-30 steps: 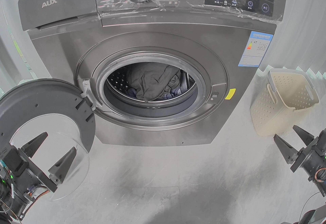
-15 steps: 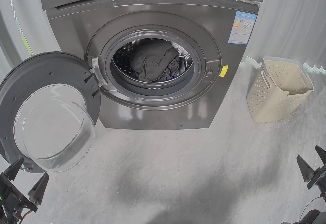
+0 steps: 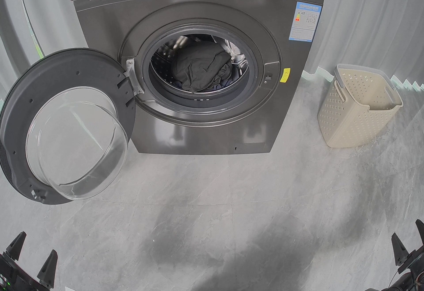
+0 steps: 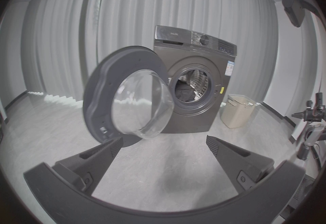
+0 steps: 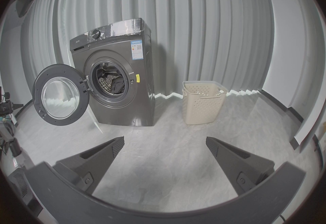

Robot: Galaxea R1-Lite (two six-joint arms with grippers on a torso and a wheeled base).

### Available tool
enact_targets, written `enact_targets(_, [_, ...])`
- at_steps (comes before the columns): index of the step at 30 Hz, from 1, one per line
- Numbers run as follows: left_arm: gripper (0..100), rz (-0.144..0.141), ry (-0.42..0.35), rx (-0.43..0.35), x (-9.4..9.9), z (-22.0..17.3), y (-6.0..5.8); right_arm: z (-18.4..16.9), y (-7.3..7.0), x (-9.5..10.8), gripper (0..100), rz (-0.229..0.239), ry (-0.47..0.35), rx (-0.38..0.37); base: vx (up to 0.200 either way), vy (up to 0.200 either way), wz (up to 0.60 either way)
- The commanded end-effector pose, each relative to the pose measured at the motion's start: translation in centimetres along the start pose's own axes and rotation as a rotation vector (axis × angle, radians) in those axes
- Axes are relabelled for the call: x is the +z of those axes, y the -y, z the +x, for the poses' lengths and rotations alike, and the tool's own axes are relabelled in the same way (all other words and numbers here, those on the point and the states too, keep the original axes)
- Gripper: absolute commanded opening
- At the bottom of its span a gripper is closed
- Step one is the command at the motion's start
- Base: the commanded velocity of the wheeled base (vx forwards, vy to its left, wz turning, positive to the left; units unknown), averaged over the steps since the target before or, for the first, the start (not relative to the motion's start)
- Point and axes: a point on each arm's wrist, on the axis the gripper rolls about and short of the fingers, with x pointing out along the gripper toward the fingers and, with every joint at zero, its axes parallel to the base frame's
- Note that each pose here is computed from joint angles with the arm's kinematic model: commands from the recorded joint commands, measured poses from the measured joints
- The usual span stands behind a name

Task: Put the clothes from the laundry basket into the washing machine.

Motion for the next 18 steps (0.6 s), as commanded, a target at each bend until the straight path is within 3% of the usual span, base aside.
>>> enact_targets(1, [100,0.031,0.045,0.154,-1.36,-0.85,0.29,-0.85,-0.13,-0.80,100,-0.015,0.084,-0.129,0.000,0.000,0.00])
enact_targets(3, [100,0.064,0.011,0.108,-1.72,-0.93,0.28,-0.97,-0.13,-0.83,100,-0.016,0.101,-0.105,0.000,0.000,0.00])
enact_targets(6, [100,0.064,0.011,0.107,-1.69,-0.94,0.27,-1.11,-0.18,-0.93,100,-0.022,0.121,-0.061,0.000,0.000,0.00])
enact_targets(7, [100,0.073,0.012,0.101,-1.72,-0.94,0.28,-1.10,-0.32,-1.20,100,-0.006,0.098,0.003,0.000,0.000,0.00])
enact_targets(9, [100,0.073,0.012,0.101,-1.72,-0.94,0.28,-1.07,-0.34,-1.24,100,-0.007,0.090,0.008,0.000,0.000,0.00])
enact_targets(10, [100,0.075,0.013,0.099,-1.71,-0.94,0.29,-1.08,-0.46,-1.52,100,-0.030,0.053,0.063,0.000,0.000,0.00])
enact_targets(18, [100,0.066,0.014,0.094,-1.69,-0.93,0.29,-1.11,-0.46,-1.46,100,-0.029,0.059,0.065,0.000,0.175,0.00])
